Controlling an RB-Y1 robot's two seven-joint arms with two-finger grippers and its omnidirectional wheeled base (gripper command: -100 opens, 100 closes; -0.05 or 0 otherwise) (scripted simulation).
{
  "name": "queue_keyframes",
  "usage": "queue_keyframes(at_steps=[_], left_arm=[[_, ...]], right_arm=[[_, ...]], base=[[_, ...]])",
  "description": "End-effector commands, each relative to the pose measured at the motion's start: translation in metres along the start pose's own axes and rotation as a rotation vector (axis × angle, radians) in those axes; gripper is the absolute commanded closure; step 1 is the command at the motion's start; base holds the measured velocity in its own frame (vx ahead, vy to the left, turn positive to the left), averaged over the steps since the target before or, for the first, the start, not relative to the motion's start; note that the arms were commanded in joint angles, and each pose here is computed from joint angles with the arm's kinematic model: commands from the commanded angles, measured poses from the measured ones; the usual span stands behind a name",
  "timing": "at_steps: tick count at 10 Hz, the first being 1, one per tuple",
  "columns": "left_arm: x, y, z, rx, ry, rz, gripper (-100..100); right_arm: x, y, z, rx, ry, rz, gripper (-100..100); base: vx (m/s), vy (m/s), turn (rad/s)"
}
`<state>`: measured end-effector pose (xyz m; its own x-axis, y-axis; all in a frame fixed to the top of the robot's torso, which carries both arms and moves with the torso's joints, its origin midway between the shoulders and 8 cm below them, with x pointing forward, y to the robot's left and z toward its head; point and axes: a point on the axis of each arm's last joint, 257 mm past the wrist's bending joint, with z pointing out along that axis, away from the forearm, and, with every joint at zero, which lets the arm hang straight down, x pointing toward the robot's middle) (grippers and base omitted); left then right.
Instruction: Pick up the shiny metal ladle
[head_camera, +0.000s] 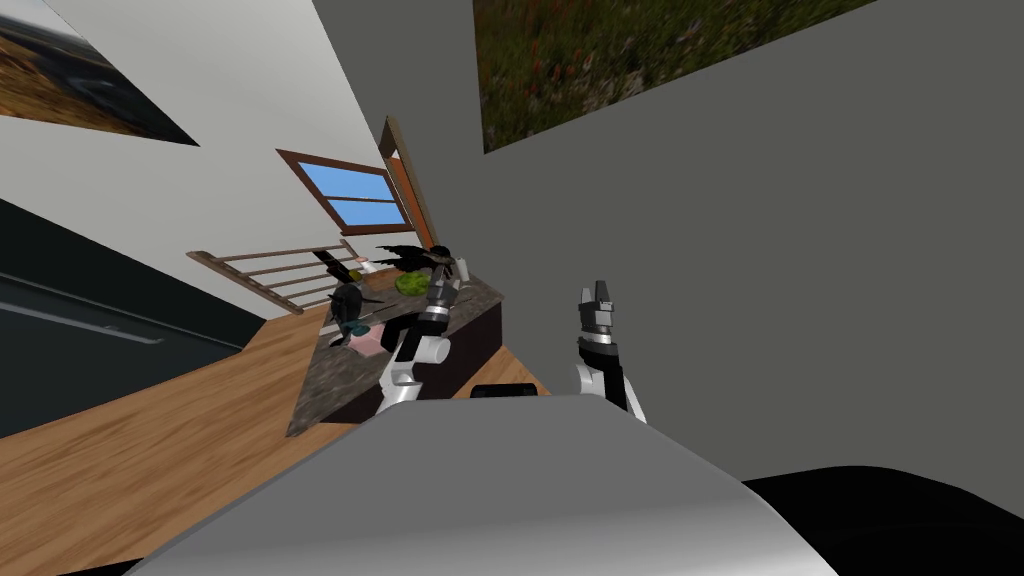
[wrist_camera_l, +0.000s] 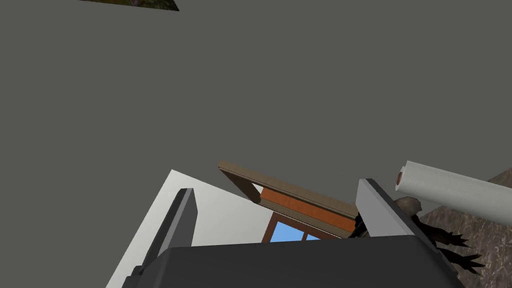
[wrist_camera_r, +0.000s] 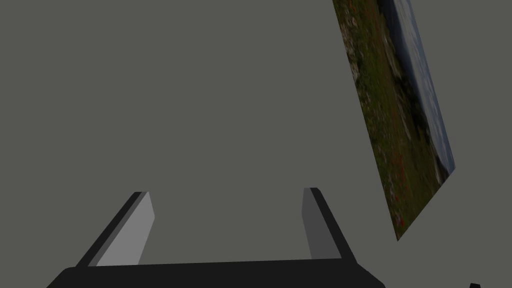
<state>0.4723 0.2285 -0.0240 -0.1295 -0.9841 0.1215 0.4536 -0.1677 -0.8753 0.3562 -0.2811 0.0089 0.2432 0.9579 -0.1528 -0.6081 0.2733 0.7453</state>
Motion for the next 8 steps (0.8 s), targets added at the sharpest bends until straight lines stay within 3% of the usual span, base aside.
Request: queue_keyframes(at_steps=[1,8], left_arm=[[0.001,0.015,0.005,-0.041,0.003,-0.015,-100],[0.000,0.089,0.045,-0.254,0.011,-0.112,-100]], right_arm=[[0.000,0.000,0.000,0.000,0.000,0.000,0],[0.000,0.000,0.000,0.000,0.000,0.000,0]], base=[[0.000,0.009,0.017],[0.003,0.014,0.026]])
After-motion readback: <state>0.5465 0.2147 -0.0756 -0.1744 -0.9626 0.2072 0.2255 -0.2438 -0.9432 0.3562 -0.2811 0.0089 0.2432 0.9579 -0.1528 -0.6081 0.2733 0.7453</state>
